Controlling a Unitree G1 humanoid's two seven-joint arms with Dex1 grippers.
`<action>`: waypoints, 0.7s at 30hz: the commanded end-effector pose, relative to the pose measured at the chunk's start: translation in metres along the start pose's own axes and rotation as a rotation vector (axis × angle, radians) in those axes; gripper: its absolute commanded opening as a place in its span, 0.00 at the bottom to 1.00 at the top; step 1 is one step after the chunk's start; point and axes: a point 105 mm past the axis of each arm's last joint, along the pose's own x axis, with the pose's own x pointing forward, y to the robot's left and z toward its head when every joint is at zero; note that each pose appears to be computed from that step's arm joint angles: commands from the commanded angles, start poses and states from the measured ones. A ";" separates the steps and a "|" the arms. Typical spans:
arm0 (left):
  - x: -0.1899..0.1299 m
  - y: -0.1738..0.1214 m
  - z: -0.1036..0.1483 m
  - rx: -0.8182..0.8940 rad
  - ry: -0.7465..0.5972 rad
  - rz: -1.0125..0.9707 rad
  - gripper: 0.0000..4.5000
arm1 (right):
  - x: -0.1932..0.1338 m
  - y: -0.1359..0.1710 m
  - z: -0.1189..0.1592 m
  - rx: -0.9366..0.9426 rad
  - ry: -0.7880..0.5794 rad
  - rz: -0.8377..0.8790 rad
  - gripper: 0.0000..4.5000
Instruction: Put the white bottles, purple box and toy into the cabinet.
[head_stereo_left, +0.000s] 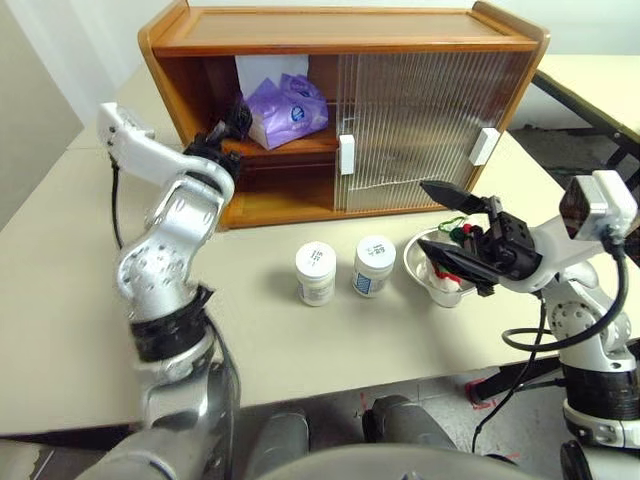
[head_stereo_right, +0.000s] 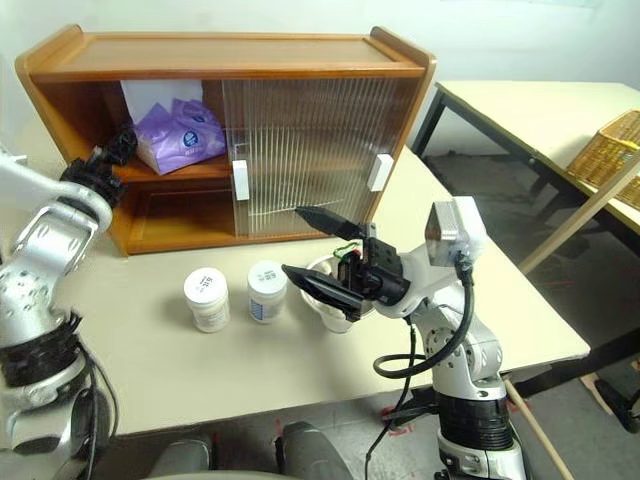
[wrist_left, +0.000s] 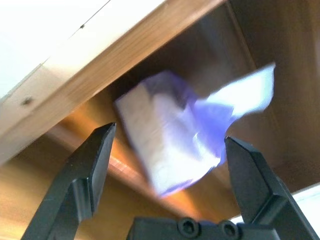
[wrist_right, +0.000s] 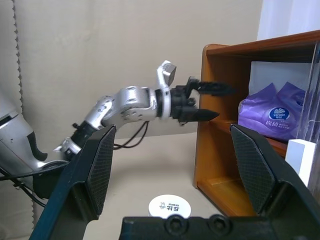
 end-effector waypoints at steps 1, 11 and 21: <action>-0.016 -0.007 -0.026 0.210 0.149 -0.113 1.00 | 0.006 0.000 -0.002 0.003 0.011 0.017 1.00; -0.016 -0.012 -0.049 0.674 0.161 -0.309 0.24 | 0.004 0.002 -0.007 0.014 0.023 0.031 1.00; 0.007 -0.007 -0.042 0.773 0.048 -0.254 0.00 | 0.002 0.001 -0.003 -0.024 -0.013 -0.016 1.00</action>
